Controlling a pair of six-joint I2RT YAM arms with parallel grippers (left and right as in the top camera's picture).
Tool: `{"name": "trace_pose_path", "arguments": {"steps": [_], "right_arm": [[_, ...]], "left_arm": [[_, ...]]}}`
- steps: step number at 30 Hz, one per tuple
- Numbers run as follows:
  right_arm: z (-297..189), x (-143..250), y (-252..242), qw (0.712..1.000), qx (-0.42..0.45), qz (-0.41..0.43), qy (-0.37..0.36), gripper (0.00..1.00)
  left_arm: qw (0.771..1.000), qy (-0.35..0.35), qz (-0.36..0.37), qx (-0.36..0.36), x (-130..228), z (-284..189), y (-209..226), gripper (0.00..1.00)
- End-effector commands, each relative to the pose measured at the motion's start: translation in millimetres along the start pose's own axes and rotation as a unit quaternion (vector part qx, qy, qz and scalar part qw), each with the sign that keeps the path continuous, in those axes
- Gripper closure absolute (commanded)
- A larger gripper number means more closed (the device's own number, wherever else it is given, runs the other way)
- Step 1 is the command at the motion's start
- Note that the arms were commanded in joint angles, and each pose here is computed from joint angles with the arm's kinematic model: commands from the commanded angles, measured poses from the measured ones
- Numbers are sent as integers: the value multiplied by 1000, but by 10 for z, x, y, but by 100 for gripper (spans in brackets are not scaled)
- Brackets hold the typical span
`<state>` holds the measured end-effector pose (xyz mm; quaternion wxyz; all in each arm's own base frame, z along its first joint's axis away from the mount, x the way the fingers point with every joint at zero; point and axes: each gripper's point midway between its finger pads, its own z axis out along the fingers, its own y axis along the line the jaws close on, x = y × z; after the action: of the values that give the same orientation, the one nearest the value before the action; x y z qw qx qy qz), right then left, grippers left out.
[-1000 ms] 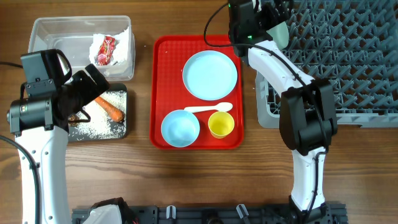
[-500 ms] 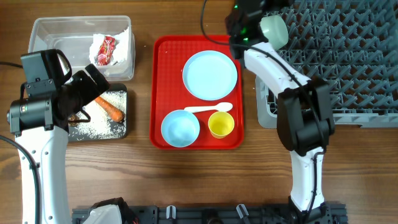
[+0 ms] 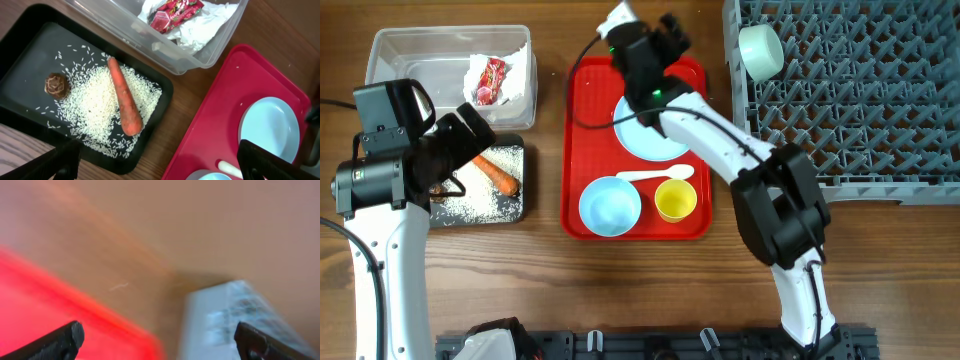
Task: Sort waste into correct bins and load items into the dishwasher rack
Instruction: 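Move the right gripper to the blue bowl and grasp its rim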
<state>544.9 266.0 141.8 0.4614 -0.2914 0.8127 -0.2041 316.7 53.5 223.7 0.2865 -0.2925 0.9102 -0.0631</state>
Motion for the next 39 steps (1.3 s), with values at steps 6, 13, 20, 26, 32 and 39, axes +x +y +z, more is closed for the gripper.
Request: {"name": "trace_pose_path", "arguments": {"steps": [6,13,20,26,32,39], "right_arm": [[-1392,-152,760,891,-395,210,76,0],[-1667,618,1035,857,-443,138,224,1],[-1736,1188,1286,844,-479,11,239,1],[-1654,1496,1467,841,-492,-33,224,5],[-1645,1636,1578,839,-497,-52,217,16],[-1564,1609,1546,851,-475,-32,222,79]], "left_arm": [[1000,-1,-4,7,-20,-11,-33,0],[1000,-1,-4,7,-20,-11,-33,0],[1000,-1,-4,7,-20,-11,-33,0],[1000,-1,-4,7,-20,-11,-33,0],[1000,-1,-4,7,-20,-11,-34,0],[1000,-1,-4,7,-20,-11,-33,0]]}}
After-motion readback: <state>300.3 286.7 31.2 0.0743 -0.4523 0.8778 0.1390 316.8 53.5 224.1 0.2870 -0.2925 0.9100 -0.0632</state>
